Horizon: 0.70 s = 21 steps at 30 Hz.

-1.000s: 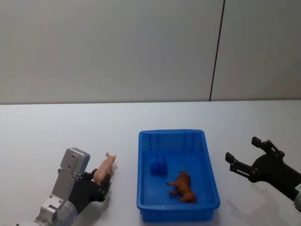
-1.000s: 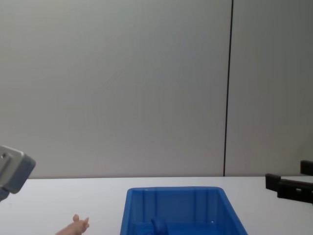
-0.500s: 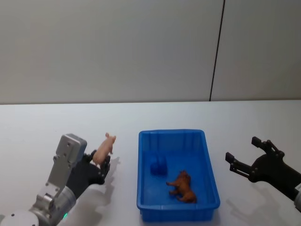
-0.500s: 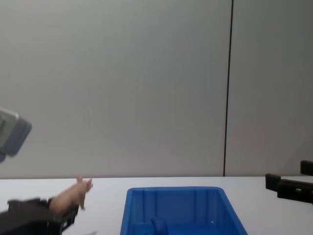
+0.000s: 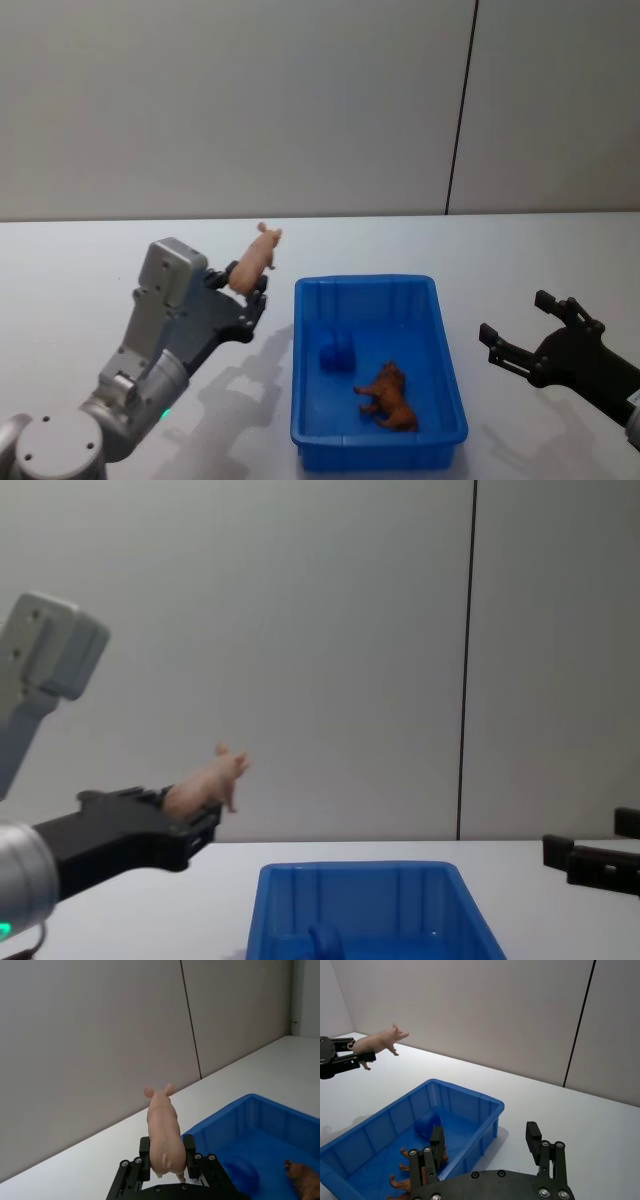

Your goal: Pick up the two dolls from the table and place them into the box.

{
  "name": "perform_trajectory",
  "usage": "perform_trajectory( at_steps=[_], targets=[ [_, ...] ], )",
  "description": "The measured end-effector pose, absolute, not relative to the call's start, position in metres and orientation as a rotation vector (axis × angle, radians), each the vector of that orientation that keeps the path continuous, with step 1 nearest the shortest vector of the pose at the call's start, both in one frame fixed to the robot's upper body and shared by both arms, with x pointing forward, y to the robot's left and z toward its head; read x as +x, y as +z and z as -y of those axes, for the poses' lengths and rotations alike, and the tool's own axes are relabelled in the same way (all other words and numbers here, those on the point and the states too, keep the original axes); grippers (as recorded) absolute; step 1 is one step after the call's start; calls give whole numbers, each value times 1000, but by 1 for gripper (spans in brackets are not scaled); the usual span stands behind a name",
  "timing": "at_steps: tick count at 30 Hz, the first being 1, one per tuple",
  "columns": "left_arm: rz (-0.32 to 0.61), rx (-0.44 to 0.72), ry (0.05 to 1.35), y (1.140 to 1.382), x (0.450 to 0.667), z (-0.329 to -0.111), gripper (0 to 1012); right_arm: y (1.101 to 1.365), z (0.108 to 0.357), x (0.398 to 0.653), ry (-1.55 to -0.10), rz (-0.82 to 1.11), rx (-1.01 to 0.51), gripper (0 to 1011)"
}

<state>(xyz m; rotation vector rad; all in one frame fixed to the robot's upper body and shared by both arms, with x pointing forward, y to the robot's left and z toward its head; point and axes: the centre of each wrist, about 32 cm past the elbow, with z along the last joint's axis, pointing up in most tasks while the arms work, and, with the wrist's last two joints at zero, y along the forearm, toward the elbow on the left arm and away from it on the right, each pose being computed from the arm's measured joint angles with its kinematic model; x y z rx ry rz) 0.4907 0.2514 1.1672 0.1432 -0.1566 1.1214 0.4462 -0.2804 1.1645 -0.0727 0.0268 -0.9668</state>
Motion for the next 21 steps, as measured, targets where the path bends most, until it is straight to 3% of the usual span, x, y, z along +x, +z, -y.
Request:
perform_trajectory(
  at_steps=[17, 21],
  targets=[
    [136, 127, 1019, 1164, 491, -218, 390, 1165, 280, 446, -967, -27, -73, 1001],
    [126, 131, 1000, 1162, 490, -213, 445, 1164, 280, 446, -967, -27, -73, 1001]
  ],
)
